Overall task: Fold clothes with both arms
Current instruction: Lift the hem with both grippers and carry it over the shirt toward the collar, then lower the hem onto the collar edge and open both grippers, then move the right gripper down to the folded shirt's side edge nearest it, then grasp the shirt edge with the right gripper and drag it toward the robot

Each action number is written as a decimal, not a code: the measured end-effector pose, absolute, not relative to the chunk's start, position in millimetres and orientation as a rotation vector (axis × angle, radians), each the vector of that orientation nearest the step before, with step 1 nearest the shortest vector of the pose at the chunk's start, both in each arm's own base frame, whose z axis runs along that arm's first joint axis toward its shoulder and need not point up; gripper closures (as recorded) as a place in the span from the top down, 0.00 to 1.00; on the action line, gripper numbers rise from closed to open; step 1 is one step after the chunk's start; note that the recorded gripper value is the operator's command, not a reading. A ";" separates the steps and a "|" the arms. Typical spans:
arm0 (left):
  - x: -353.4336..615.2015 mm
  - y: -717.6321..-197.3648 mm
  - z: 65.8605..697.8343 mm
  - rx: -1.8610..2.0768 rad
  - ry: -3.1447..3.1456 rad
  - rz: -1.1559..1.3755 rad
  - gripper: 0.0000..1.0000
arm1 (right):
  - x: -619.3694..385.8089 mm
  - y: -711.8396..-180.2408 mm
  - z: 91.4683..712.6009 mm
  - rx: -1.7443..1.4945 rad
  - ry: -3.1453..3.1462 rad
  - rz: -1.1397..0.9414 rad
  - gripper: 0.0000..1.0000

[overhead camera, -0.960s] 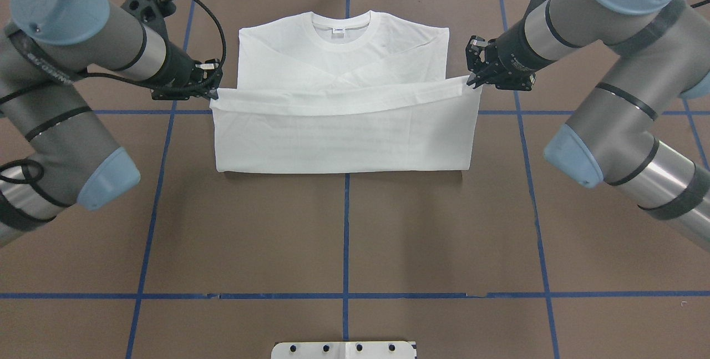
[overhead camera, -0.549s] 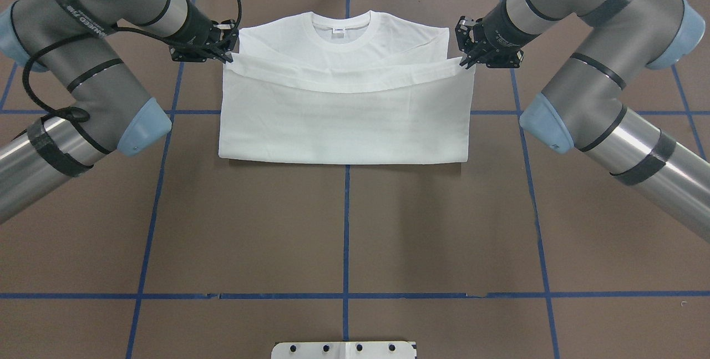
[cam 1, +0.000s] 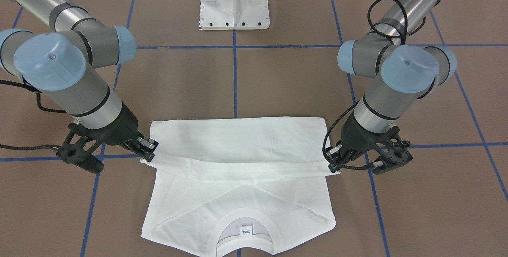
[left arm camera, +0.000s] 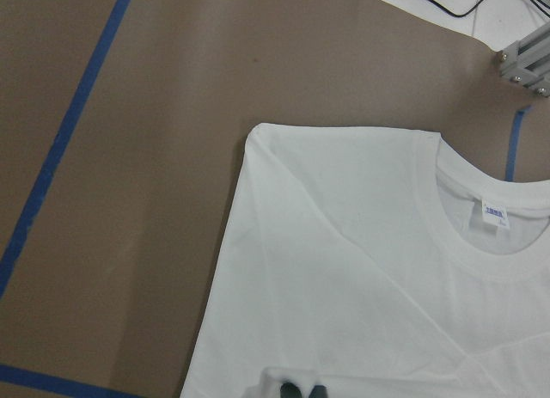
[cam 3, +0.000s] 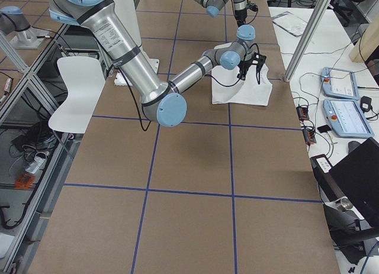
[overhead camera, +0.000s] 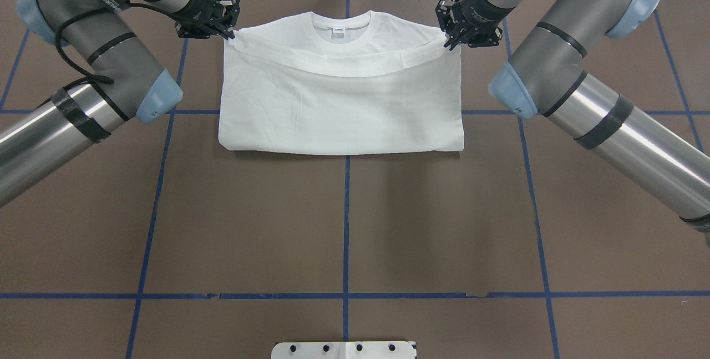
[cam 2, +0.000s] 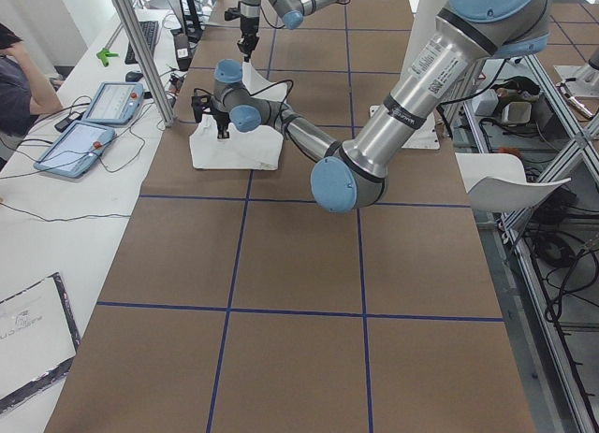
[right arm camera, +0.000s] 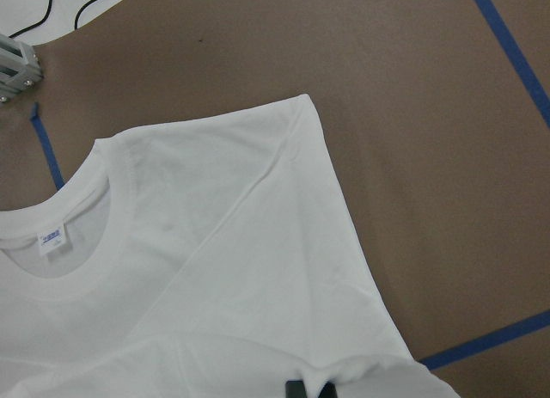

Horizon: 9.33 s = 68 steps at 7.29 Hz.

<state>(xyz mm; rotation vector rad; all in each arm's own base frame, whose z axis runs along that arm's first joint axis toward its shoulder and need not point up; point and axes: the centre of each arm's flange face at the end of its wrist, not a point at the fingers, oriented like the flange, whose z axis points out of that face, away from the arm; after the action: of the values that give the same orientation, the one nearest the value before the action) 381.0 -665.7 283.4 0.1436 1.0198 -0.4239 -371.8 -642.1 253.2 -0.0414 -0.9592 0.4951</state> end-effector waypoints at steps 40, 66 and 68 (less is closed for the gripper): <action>413.8 -720.5 320.4 0.201 1.015 -0.490 0.99 | -454.4 -527.9 374.9 -0.096 -0.838 0.330 0.73; 452.9 -602.7 268.6 0.160 1.146 -0.384 0.98 | -405.1 -164.4 274.6 -0.402 -0.775 0.091 1.00; 501.9 -529.0 223.8 0.029 1.170 -0.379 0.94 | -386.5 -217.5 247.1 -0.336 -0.865 0.187 1.00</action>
<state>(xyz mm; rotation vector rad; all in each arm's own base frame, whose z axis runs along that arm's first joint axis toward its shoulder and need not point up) 501.9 -529.0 223.8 0.0288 1.1696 -0.3789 -386.5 -217.5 247.1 -0.3358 -0.8651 0.1865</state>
